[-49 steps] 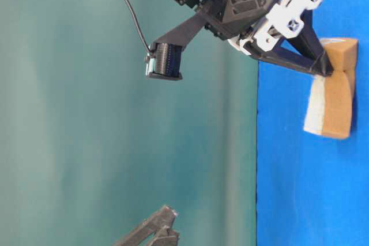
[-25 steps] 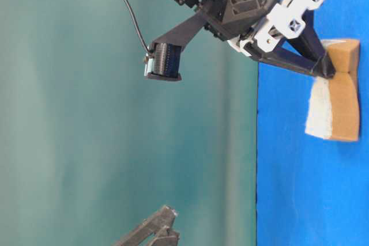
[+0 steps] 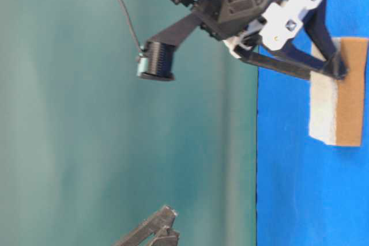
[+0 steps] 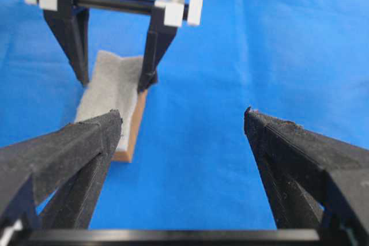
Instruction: Hand over the sponge with the left arm and wipe it with the right arm.
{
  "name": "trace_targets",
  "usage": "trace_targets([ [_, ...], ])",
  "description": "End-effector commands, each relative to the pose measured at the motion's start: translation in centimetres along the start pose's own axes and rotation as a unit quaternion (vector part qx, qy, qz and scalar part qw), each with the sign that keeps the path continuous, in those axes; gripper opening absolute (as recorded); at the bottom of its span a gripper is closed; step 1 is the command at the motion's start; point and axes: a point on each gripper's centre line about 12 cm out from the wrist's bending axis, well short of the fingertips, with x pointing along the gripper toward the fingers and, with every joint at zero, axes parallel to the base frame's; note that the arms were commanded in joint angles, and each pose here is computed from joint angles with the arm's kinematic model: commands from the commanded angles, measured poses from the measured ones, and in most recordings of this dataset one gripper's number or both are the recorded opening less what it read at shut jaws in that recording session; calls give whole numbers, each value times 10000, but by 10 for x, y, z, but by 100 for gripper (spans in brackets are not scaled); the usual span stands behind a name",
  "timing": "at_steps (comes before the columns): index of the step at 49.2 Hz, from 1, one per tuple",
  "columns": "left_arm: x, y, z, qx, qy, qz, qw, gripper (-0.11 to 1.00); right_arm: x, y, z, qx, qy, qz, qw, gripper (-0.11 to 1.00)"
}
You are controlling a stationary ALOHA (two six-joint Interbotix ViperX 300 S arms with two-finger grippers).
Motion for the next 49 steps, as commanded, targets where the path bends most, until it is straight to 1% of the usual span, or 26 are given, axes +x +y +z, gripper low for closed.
trace_targets([
  [1, 0, -1, 9, 12, -145, -18, 9999, 91, -19, 2, 22, -12, -358, -3, 9994, 74],
  [8, 0, -1, 8, 19, -130, -17, 9999, 91, -42, 1, 34, -27, -526, -69, 9986, 74],
  [16, 0, -1, 9, 27, -145, -17, 9999, 91, -77, -1, 49, -39, -804, -165, 9966, 74],
  [26, 0, -1, 8, 27, -130, -17, 9999, 91, -111, 5, 60, -96, -1219, -107, 9924, 74],
  [49, 0, -1, 8, 12, -122, -17, 9999, 91, -112, 8, 59, -75, -1256, -60, 9920, 74],
])
